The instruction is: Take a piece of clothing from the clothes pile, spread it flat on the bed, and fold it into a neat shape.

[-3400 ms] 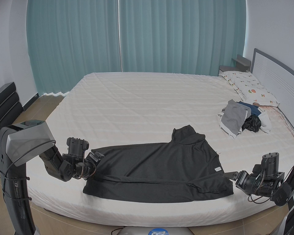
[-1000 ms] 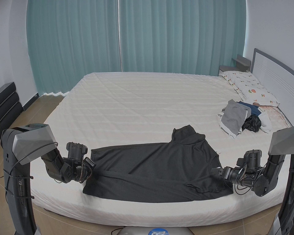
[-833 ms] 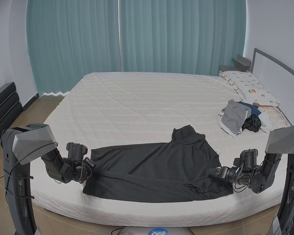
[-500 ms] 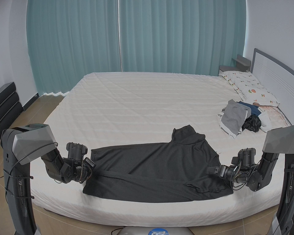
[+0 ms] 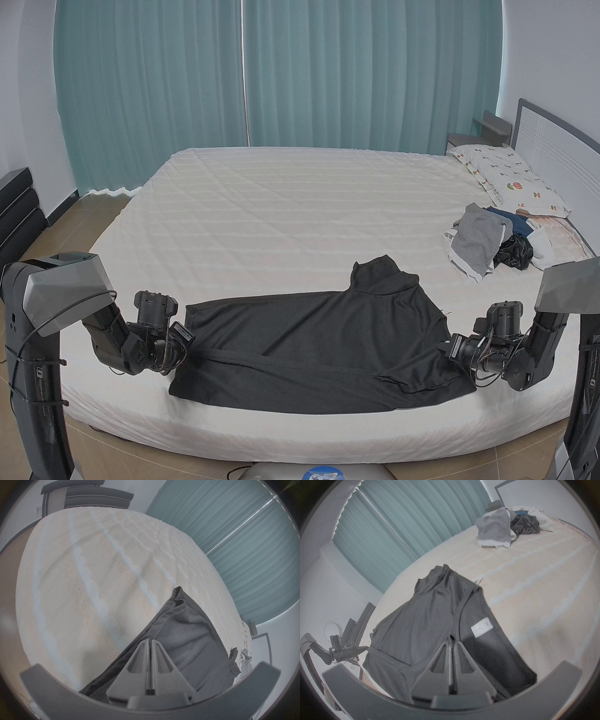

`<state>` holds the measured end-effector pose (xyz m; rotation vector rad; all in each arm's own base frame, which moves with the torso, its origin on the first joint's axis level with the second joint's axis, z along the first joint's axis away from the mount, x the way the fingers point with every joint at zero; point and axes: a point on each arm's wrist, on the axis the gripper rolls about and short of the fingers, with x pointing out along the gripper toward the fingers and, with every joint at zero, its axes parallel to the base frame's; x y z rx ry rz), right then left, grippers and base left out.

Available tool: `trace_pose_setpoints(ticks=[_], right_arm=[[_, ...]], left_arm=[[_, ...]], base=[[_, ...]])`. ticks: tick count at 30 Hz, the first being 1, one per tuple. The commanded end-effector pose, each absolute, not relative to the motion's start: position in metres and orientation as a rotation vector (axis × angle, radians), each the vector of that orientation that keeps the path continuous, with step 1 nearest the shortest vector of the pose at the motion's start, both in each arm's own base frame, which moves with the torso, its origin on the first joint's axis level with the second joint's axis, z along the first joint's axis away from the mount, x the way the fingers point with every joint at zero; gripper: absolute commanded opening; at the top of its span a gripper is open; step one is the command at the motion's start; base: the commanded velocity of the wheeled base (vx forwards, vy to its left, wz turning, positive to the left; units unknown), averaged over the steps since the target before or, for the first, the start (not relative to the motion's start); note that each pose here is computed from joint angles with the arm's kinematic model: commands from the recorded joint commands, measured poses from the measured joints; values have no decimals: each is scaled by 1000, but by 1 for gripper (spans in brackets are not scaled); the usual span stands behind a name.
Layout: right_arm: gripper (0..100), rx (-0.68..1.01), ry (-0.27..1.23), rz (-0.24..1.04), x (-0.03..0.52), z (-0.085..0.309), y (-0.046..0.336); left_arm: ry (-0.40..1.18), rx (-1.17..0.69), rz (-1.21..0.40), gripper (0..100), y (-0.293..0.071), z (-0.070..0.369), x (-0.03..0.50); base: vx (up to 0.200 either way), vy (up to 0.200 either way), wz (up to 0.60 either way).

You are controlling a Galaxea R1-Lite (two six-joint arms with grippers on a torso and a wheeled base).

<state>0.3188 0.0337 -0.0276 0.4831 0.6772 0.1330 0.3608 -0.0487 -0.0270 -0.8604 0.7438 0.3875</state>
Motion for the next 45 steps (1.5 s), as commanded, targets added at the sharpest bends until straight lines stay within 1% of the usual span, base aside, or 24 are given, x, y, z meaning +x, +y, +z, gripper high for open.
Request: trace_pose_setpoints(ticks=[1, 8, 12, 15, 17, 23, 27, 34, 45], right_arm=[[0, 486, 614, 143, 319, -11, 32], [0, 522, 557, 132, 313, 9, 28], [0, 543, 522, 139, 301, 23, 26], [0, 541, 526, 141, 293, 26, 26], [0, 541, 534, 141, 291, 24, 26], [0, 541, 539, 136, 297, 19, 26], [0, 539, 549, 132, 309, 8, 28], [0, 536, 542, 130, 330, -3, 30], [0, 536, 569, 117, 338, -22, 30]], left_arm=[[731, -864, 381, 0, -48, -18, 356], [709, -869, 370, 0, -45, 2, 343], [666, -871, 352, 0, -40, 24, 337], [686, -809, 339, 0, -38, 24, 328], [700, -773, 333, 0, -37, 22, 324], [711, -767, 336, 0, -38, 17, 326], [744, -758, 353, 0, -38, 2, 330], [742, -775, 359, 0, -39, -9, 343], [742, -773, 359, 0, -41, -19, 355]], base=[[0, 0, 0], [0, 0, 0], [0, 0, 0], [0, 0, 0], [0, 0, 0], [0, 0, 0], [0, 0, 0], [0, 0, 0], [0, 0, 0]])
